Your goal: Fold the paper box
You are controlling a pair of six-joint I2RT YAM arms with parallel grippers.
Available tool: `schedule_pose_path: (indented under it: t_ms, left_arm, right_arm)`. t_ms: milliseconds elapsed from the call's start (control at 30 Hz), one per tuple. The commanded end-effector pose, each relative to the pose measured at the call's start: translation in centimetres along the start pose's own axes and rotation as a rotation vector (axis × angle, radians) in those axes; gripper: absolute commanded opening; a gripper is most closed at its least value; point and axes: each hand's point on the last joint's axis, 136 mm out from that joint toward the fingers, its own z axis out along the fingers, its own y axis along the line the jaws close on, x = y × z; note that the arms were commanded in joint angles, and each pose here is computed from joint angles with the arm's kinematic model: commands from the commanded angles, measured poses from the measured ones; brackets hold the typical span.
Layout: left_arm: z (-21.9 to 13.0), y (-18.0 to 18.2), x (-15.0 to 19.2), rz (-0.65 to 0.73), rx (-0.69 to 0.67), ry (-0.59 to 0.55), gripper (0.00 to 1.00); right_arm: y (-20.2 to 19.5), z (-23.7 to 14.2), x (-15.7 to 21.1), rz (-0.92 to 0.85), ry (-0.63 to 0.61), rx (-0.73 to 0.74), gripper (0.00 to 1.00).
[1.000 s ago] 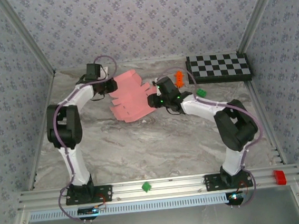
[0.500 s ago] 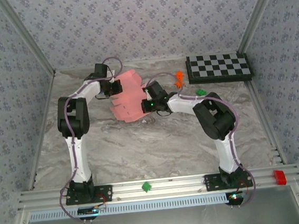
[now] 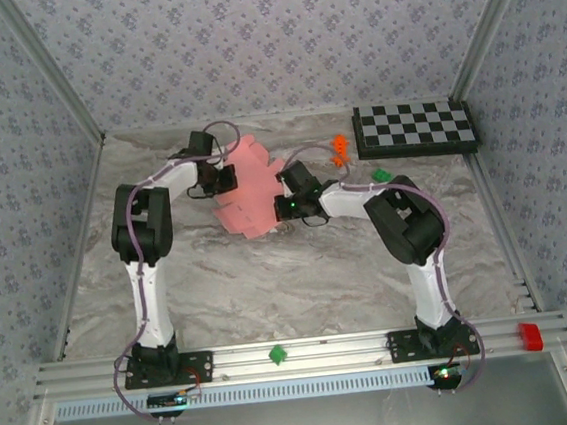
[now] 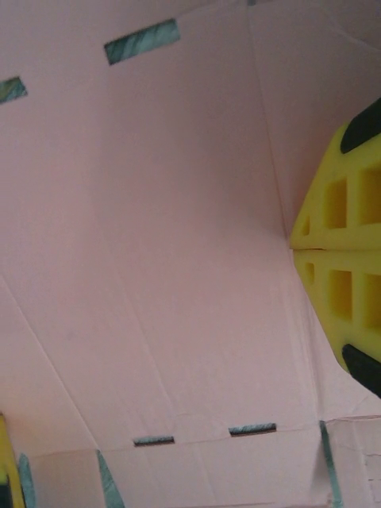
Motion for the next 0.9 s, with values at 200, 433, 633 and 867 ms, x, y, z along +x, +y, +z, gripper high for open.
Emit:
schedule_pose_path:
  t_ms: [200,433,633,867]
  left_arm:
    - [-1.9,-1.9,7.6,-0.018,-0.072,0.094,0.00]
    - [-3.1,-3.9,12.9,-0.002,-0.111,0.097,0.00]
    - [-4.2,-6.6,15.3,-0.002,-0.053,0.083,0.02]
    - [-8.4,-7.6,11.7,0.040,-0.039,-0.052,0.26]
  right_arm:
    - [-5.5,-1.8,3.0,0.035,0.062,0.169,0.04]
    - [-7.5,-2.6,2.7,-0.004,0.079,0.253,0.04]
    - [-6.4,-3.6,-0.8,-0.052,0.025,0.254,0.04]
    - [-3.8,-6.8,-2.3,-0.066,-0.031,0.204,0.05]
